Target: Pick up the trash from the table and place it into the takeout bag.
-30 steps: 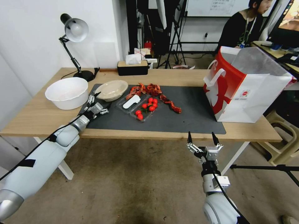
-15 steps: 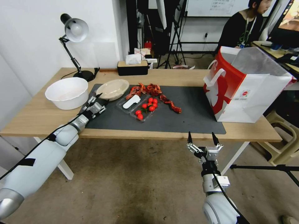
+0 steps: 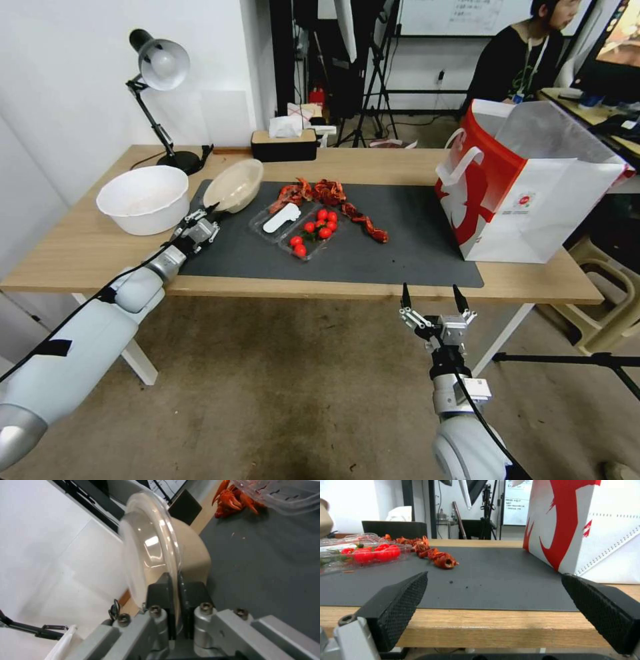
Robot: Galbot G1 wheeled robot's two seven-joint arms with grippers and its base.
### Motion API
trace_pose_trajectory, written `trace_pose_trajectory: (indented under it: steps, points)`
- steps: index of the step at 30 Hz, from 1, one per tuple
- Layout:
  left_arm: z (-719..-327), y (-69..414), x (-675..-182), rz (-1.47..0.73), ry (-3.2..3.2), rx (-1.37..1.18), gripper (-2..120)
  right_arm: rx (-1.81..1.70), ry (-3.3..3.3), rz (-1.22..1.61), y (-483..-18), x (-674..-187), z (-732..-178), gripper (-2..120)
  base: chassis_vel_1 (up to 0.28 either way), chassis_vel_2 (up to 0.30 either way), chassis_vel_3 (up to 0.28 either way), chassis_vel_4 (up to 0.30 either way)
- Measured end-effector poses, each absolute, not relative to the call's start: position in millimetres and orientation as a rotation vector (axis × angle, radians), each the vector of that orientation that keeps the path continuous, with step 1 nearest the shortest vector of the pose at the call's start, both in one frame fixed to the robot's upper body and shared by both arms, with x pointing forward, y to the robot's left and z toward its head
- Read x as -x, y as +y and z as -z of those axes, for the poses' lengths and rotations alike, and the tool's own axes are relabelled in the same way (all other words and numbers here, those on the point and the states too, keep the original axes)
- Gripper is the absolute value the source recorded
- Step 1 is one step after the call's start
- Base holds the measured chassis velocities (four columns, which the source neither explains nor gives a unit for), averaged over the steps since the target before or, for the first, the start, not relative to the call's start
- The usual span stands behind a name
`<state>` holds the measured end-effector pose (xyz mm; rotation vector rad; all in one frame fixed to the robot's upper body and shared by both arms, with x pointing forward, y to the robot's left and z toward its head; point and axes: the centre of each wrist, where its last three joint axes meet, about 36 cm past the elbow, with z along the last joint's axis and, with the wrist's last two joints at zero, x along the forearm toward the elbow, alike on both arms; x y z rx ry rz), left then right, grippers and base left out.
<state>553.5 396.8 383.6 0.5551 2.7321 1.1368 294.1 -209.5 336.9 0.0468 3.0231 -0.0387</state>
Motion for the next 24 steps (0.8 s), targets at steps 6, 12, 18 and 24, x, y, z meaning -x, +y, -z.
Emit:
trace_pose_trajectory:
  steps: [6, 12, 18, 24]
  points:
    - [-386, 396, -557, -1.138, 2.723, -0.555, 0, -0.050, 3.025, 0.033, -208, -293, -336, 100, 0.000, 0.000, 0.000, 0.000]
    - [-388, 396, -559, -1.137, 2.714, -0.554, 0, -0.052, 3.025, 0.031, -207, -293, -336, 100, 0.000, 0.000, 0.000, 0.000]
    - [-391, 394, -561, -1.132, 2.701, -0.556, 0, -0.052, 3.024, 0.032, -207, -293, -336, 100, 0.000, 0.000, 0.000, 0.000]
    - [-395, 391, -563, -1.124, 2.686, -0.559, 0, -0.051, 3.024, 0.032, -207, -293, -336, 100, 0.000, 0.000, 0.000, 0.000]
